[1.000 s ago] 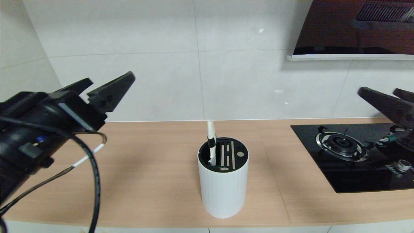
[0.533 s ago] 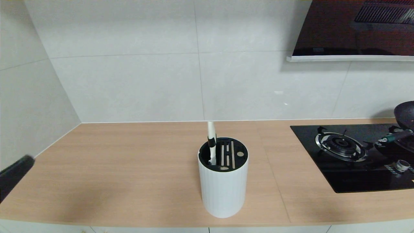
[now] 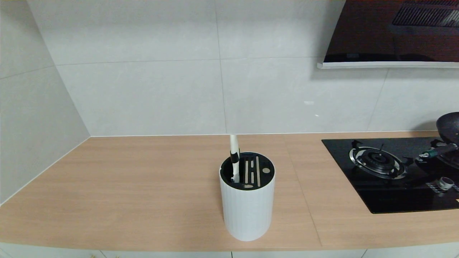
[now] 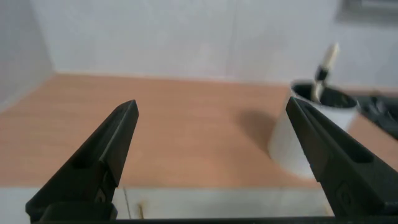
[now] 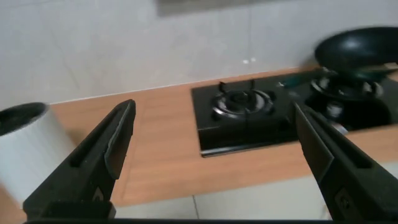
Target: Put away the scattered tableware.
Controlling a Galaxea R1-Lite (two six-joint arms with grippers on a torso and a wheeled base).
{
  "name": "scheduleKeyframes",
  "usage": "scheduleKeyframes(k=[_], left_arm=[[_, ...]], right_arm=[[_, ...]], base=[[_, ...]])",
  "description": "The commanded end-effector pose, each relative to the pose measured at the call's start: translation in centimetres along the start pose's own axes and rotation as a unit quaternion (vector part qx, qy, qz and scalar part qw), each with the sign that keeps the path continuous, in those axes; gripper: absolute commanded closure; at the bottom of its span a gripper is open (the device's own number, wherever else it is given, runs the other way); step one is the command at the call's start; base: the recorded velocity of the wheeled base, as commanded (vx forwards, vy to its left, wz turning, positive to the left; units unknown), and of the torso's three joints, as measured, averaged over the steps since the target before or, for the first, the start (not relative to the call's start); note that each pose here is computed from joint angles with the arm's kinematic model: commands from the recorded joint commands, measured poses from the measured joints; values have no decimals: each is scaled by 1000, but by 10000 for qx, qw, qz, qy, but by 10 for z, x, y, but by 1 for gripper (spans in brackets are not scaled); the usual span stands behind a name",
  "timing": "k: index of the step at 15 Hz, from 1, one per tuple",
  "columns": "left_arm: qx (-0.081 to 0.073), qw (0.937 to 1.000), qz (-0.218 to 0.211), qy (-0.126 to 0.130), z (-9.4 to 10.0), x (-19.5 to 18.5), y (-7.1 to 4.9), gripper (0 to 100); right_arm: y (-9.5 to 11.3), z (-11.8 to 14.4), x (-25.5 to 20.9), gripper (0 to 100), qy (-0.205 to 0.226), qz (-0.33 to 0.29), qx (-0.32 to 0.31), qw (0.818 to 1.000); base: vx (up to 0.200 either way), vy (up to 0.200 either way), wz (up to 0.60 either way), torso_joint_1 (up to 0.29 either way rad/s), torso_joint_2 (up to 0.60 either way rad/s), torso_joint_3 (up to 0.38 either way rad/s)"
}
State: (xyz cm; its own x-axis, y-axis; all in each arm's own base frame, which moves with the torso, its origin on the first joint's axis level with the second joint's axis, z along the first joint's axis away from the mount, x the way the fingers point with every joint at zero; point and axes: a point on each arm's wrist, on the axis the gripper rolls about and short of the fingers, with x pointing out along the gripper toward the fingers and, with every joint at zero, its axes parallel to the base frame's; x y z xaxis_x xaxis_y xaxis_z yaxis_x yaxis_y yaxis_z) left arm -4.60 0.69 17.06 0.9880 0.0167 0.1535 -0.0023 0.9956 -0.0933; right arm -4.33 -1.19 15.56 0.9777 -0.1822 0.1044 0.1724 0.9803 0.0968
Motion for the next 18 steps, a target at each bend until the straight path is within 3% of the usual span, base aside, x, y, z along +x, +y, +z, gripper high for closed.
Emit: scheduleKeyframes(k=[1,2,4,6,7,8,10,12,14,18], left_arm=[[326,9979,532,-192,-11,-8,-5,0],[433,9973,586,-74,-19,-6,-5,0],[453,9967,633,246,-37,0,-3,0],[595,9969,314,414,-61,-1,0,0],[637,9956,228,656,-75,2,1,0],[646,9949,222,740,-82,4,2,0],[770,9944,-72,725,-95,8,2,0],[778,9938,-164,780,-98,8,1,0],[778,9938,-164,780,-98,8,1,0],[740,9941,-161,781,-98,8,1,0]], right_arm=[[3,-17,-8,0,-129,-495,-71,9987],[4,-26,-9,0,-102,-197,-101,9997],[4,-47,1,0,35,-183,-128,9997],[4,-70,10,0,54,-138,-222,9996],[4,-74,10,0,146,4,-290,9995],[5,-77,10,0,290,142,-309,9990],[6,-78,10,0,338,332,-324,9984],[7,-78,10,0,360,615,-346,9969],[8,-84,9,0,678,904,-468,9925],[8,-83,10,0,589,984,-456,9924]], base=[[0,0,0,0,0,0],[0,0,0,0,0,0],[0,0,0,0,0,0],[0,0,0,0,0,0],[0,0,0,0,0,0],[0,0,0,0,0,0],[0,0,0,0,0,0],[0,0,0,0,0,0],[0,0,0,0,0,0],[0,0,0,0,0,0]])
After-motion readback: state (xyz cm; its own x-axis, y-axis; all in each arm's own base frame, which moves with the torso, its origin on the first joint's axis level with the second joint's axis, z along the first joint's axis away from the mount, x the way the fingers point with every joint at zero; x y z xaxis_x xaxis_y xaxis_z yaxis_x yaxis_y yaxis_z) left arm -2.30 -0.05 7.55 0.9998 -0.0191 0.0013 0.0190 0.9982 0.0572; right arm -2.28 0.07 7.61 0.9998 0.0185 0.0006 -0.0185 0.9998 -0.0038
